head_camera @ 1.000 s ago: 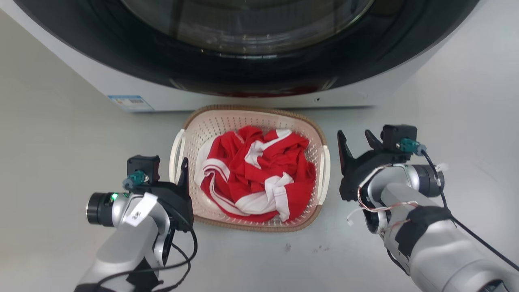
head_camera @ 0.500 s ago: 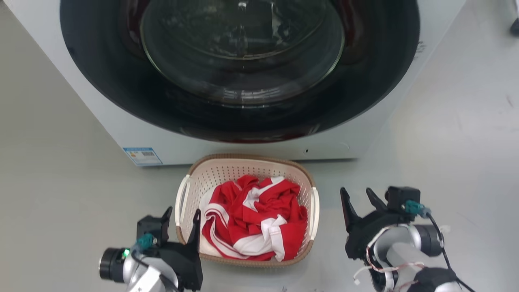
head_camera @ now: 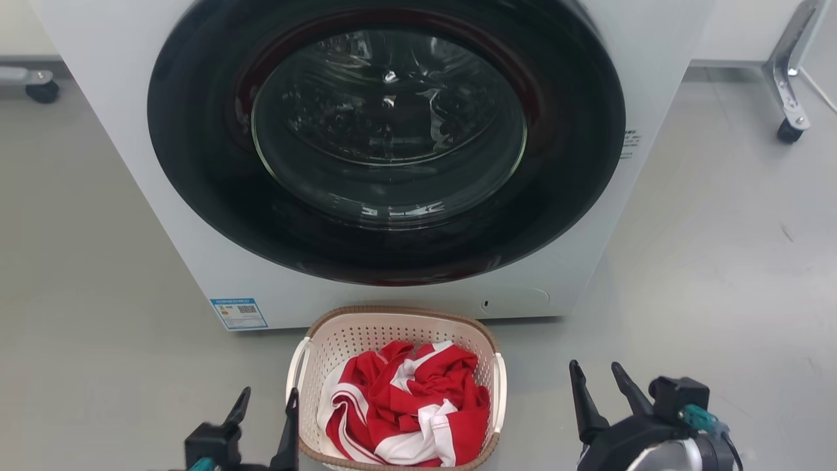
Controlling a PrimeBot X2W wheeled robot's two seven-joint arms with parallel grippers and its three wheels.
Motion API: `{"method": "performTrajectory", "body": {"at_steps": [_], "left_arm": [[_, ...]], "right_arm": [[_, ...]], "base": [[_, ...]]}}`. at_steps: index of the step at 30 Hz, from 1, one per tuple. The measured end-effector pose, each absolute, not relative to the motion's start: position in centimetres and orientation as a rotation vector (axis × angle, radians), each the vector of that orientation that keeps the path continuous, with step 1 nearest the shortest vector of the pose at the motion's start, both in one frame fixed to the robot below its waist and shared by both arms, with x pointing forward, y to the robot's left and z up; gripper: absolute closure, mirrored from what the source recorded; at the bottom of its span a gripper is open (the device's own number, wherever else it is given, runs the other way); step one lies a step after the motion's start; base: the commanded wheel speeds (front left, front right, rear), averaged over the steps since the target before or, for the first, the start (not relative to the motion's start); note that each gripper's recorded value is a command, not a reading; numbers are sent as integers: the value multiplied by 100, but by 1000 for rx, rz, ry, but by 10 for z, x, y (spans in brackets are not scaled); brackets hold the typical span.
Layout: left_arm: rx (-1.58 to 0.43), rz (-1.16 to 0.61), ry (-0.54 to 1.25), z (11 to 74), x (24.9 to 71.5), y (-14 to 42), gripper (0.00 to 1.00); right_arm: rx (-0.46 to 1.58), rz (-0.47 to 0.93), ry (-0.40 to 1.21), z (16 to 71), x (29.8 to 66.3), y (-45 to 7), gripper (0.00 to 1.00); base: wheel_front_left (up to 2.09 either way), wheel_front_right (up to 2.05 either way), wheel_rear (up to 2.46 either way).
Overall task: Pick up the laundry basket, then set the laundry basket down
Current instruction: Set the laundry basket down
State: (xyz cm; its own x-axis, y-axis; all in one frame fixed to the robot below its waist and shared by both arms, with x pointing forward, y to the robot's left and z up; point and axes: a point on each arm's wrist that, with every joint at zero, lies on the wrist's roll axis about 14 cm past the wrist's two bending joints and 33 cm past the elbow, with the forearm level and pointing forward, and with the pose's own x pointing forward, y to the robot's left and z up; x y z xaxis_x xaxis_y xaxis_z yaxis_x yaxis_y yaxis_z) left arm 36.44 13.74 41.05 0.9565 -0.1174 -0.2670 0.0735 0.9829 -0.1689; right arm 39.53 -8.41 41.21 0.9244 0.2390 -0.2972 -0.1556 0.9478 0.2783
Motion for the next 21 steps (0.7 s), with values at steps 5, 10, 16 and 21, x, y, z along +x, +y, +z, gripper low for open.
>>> {"method": "performTrajectory", "body": {"at_steps": [5, 10, 16, 21], "left_arm": [[-148, -57, 222, 424, 351, 150, 0], [-143, -32, 181, 434, 338, 153, 0], [-129, -19, 120, 450, 333, 154, 0], [-115, -9, 86, 460, 333, 157, 0]], "right_arm": [[251, 189, 266, 427, 382, -91, 0], [249, 166, 189, 445, 373, -98, 0], [227, 140, 107, 464, 362, -107, 0], [208, 127, 46, 479, 360, -110, 0]], "base": [[0, 0, 0], [0, 0, 0], [0, 0, 0], [0, 0, 0]]}}
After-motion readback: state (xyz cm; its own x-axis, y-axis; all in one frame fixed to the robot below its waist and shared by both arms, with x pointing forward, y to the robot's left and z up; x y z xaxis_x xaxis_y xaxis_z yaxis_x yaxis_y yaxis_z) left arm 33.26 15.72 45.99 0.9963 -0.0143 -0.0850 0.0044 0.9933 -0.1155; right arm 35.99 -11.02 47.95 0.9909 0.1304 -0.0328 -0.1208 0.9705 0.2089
